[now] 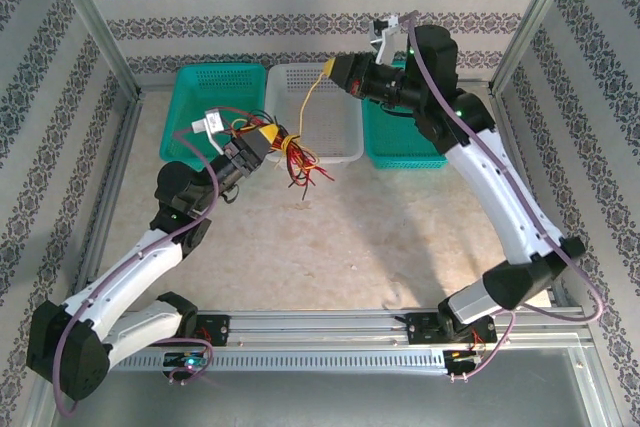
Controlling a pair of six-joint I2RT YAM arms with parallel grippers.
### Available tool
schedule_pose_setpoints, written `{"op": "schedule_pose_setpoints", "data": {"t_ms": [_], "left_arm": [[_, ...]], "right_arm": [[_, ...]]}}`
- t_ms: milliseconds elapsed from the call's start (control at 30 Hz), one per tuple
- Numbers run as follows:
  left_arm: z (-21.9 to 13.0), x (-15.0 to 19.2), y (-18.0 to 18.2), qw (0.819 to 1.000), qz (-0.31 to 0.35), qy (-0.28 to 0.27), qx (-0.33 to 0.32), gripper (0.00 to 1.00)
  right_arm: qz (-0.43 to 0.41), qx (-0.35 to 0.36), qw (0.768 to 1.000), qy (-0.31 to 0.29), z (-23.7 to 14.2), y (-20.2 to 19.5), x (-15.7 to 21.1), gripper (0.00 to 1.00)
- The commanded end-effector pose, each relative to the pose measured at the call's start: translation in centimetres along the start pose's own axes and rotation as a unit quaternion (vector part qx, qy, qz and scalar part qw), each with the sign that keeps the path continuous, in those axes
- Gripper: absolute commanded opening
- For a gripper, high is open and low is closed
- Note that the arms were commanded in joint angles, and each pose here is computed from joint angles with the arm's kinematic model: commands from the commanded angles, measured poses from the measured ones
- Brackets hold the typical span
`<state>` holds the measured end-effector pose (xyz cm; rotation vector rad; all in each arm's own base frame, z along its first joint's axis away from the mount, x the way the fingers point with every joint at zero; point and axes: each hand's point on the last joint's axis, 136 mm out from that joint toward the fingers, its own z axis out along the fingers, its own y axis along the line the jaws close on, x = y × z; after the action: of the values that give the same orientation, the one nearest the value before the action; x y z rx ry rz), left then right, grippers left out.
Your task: Untangle the cables
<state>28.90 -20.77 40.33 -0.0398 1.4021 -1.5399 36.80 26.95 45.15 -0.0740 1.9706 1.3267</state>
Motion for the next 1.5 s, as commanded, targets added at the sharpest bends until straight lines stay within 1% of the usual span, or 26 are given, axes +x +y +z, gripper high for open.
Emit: {"op": "schedule_pose_setpoints", "data": {"t_ms": [0,67,167,233,267,300,367,433,500,567,667,733,767,833,900,967,1000,1033,1100,1133,1200,1233,1300,1367,1433,1467], "left_arm": [[-0.4,-2.2,-8.9,0.989,-0.007,0.011,0.144,0.0],[-0.6,-4.4,-11.1,0.985,0.006,-0.032,0.167,0.0],[-1.1,-7.8,-12.7,0.978,0.038,-0.118,0.17,0.0],[-1.4,-10.3,-11.8,0.972,0.074,-0.189,0.123,0.0],[-1.7,-11.6,-11.1,0.964,0.103,-0.227,0.089,0.0],[-1.9,-12.8,-9.9,0.957,0.116,-0.262,0.046,0.0],[-2.5,-14.6,-7.6,0.936,0.148,-0.317,-0.022,0.0],[-2.7,-15.5,-4.9,0.92,0.159,-0.35,-0.078,0.0],[-2.3,-15.6,-2.9,0.909,0.191,-0.351,-0.12,0.0],[-2.0,-15.0,-0.1,0.902,0.208,-0.338,-0.169,0.0],[-3.0,-12.8,4.7,0.896,0.214,-0.314,-0.229,0.0],[-3.9,-10.3,7.6,0.905,0.204,-0.278,-0.25,0.0],[-4.0,-8.8,8.5,0.915,0.198,-0.249,-0.248,0.0],[-4.1,-5.6,9.8,0.938,0.171,-0.187,-0.237,0.0],[-3.8,-2.2,9.4,0.963,0.144,-0.113,-0.197,0.0],[-3.0,0.9,6.5,0.987,0.118,-0.03,-0.109,0.0],[-2.6,2.1,4.2,0.994,0.094,0.009,-0.055,0.0],[-2.4,2.8,2.1,0.997,0.07,0.035,-0.01,0.0],[-2.2,2.7,-3.3,0.993,0.023,0.069,0.093,0.0],[-2.2,2.2,-5.6,0.989,0.012,0.077,0.129,0.0],[-2.2,0.4,-10.7,0.977,0.007,0.082,0.196,0.0],[-2.1,-0.5,-12.5,0.973,0.012,0.076,0.217,0.0],[-2.0,-2.9,-15.9,0.966,0.029,0.043,0.255,0.0],[-1.7,-4.7,-18.2,0.957,0.051,0.014,0.285,0.0],[-1.1,-6.3,-19.9,0.949,0.075,-0.008,0.306,0.0],[-0.5,-7.1,-20.1,0.947,0.093,-0.025,0.306,0.0]], "right_arm": [[0.017,0.013,1.0,0.012,1.9,-3.9,0.7,0.0],[0.029,0.0,0.999,0.029,3.6,-4.9,3.2,0.0],[0.038,-0.044,0.997,0.045,5.1,-4.4,7.4,0.0],[0.051,-0.08,0.994,0.047,5.4,-3.6,10.2,0.0],[0.057,-0.097,0.992,0.048,5.4,-3.1,11.7,0.0],[0.061,-0.113,0.99,0.05,5.3,-2.4,13.2,0.0],[0.055,-0.138,0.987,0.065,5.0,-0.4,16.3,0.0],[0.034,-0.157,0.983,0.086,4.4,2.1,19.2,0.0],[0.006,-0.188,0.976,0.106,3.1,5.3,21.4,0.0],[-0.019,-0.21,0.972,0.105,1.4,7.9,21.9,0.0],[-0.05,-0.225,0.97,0.071,-1.6,11.1,19.4,0.0],[-0.085,-0.208,0.974,0.031,-3.4,12.5,16.7,0.0],[-0.104,-0.187,0.977,0.014,-4.2,12.9,15.1,0.0],[-0.132,-0.129,0.983,-0.021,-5.4,12.8,11.1,0.0],[-0.139,-0.063,0.987,-0.042,-5.8,11.0,7.1,0.0],[-0.132,-0.021,0.99,-0.053,-5.9,9.2,4.0,0.0],[-0.13,0.001,0.99,-0.061,-5.8,8.0,2.5,0.0],[-0.128,0.015,0.989,-0.068,-5.7,7.0,1.4,0.0],[-0.114,0.041,0.99,-0.078,-5.2,4.5,-0.5,0.0],[-0.103,0.052,0.99,-0.081,-4.9,3.2,-1.2,0.0],[-0.068,0.062,0.993,-0.071,-3.3,-0.2,-2.0,0.0],[-0.053,0.065,0.994,-0.063,-2.5,-1.6,-1.8,0.0],[-0.026,0.074,0.996,-0.039,-0.3,-4.7,-0.3,0.0],[-0.009,0.069,0.997,-0.019,1.5,-6.5,2.1,0.0],[0.009,0.047,0.999,-0.007,2.7,-7.1,5.0,0.0],[0.021,0.034,0.999,0.003,3.1,-7.3,6.7,0.0]]}}
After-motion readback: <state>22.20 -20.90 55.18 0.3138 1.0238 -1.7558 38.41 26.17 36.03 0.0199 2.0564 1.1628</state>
